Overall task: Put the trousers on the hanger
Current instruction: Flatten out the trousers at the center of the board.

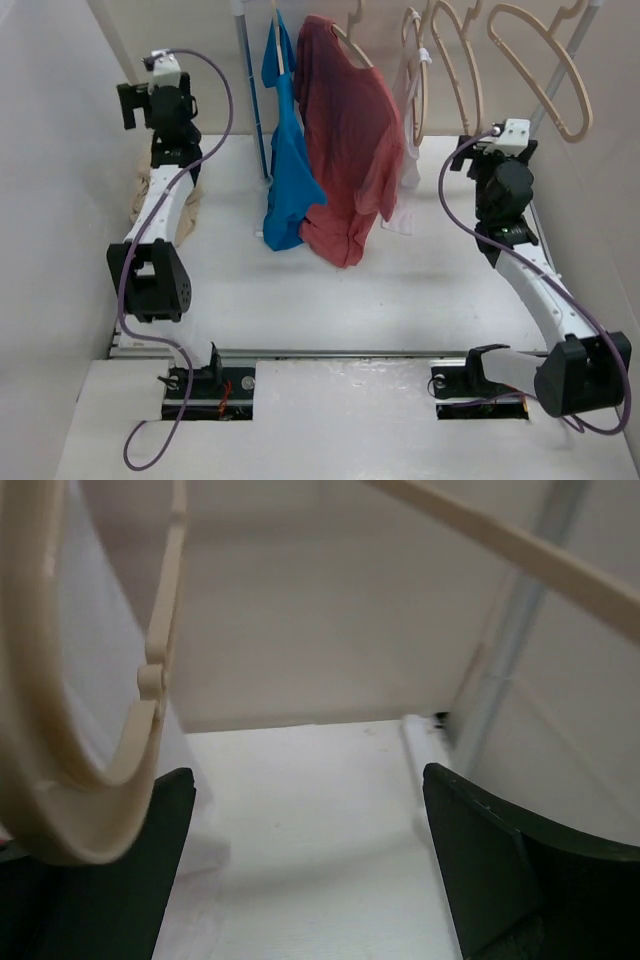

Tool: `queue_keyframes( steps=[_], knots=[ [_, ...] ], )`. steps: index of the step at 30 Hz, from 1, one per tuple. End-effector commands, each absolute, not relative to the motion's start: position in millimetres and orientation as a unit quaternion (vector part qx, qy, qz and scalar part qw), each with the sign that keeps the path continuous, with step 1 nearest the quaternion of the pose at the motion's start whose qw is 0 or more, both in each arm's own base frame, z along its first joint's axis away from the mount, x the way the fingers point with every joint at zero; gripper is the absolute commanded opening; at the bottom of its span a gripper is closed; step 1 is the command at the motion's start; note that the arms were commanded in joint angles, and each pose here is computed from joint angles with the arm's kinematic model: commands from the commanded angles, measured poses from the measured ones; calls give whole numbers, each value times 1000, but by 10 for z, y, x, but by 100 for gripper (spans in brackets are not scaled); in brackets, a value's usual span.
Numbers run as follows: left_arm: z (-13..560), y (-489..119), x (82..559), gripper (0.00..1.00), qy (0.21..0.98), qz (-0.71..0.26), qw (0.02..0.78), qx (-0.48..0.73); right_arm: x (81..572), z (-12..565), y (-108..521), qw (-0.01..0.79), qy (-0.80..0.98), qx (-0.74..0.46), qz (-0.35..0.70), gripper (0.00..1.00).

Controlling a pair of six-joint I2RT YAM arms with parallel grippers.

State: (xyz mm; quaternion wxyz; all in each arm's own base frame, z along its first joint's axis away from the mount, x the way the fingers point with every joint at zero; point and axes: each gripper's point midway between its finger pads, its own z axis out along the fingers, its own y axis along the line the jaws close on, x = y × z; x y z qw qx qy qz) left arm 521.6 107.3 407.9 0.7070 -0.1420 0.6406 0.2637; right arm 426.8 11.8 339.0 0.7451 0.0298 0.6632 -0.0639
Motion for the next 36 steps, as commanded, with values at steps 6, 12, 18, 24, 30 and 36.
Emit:
queue_keyframes(
  steps=[6,12,18,24,30,36],
  knots=[
    [2986,1134,5046,100,772,389,502,16,3804,3928,-469,706,651,59,-271,100],
    [2497,871,5269,100,871,80,483,37,3790,4115,-232,751,631,43,-190,100],
    [1399,1192,5377,100,936,29,349,-39,3893,3994,178,765,639,-13,-78,100],
    [1153,1350,5526,100,934,72,344,-57,3983,3671,750,733,677,-61,10,100],
    [587,1449,5498,96,951,105,286,-47,3937,3580,1180,724,682,-91,49,100],
    [494,1245,5355,0,955,35,295,-5,3853,3650,1263,730,676,-88,52,100]
  ],
)
